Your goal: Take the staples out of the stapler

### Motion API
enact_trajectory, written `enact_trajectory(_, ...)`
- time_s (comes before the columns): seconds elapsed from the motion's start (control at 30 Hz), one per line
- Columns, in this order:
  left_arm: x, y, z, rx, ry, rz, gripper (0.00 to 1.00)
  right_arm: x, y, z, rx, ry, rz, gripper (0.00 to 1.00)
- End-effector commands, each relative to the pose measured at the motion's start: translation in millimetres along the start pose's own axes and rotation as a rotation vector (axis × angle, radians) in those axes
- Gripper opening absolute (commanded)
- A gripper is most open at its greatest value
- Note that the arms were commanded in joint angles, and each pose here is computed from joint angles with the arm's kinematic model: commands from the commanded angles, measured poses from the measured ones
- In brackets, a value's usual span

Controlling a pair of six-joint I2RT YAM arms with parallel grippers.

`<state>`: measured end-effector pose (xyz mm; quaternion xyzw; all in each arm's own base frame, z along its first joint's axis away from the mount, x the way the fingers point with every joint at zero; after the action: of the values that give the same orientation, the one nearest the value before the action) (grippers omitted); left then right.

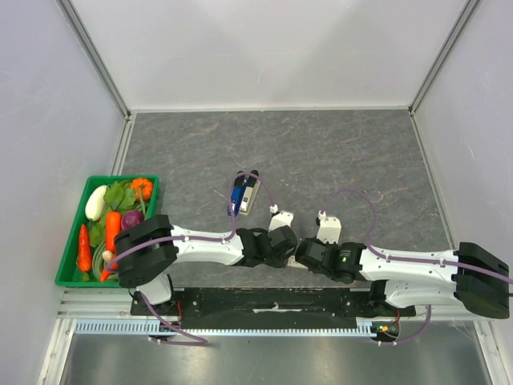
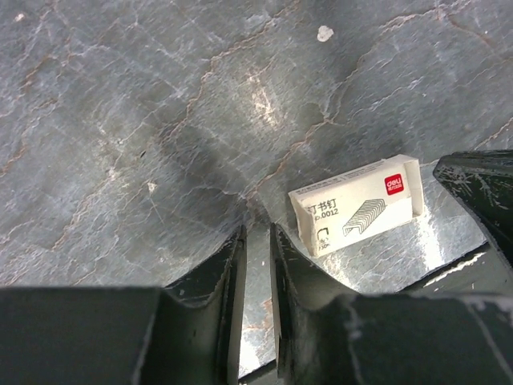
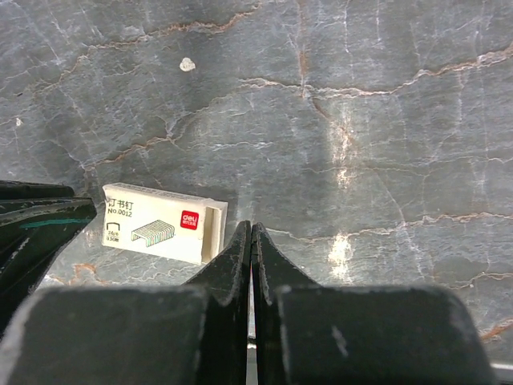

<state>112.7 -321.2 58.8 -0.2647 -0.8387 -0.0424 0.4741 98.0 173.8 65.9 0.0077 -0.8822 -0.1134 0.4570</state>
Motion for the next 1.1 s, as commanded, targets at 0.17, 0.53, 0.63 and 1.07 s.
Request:
enact_trajectory(0.17, -13.4, -6.3, 0.7, -0.037, 0.012, 0.004, 0.18, -8.5, 9.5, -0.5, -0.031, -0.034, -0.008, 0.02)
enact_trajectory(0.53, -18.2, -9.8, 6.0, -0.028, 0.033, 0.025, 0.13, -12.7, 30.3, 1.9, -0.053, -0.008, -0.067, 0.02)
enact_trajectory(0.63, -18.8, -11.5, 8.0, -0.029, 0.038, 0.03, 0.13, -13.5, 36.9, 3.0, -0.06, 0.003, -0.087, 0.02)
enact_trajectory(1.07, -17.3, -12.6, 8.1, -0.022, 0.033, 0.036, 0.11, -14.7, 57.2, 2.7, -0.082, 0.024, -0.142, 0.02)
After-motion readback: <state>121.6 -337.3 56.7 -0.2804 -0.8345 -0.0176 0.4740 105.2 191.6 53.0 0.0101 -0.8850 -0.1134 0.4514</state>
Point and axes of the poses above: each gripper's point midway between its finger pads, its own x axis back along the fingers, its own y axis along the line the jaws close on, z = x × y, the point moved 5 cm from there along x, back along the fingers, and after that the axes turned 6 degrees about -x, right-handed, at the moved point
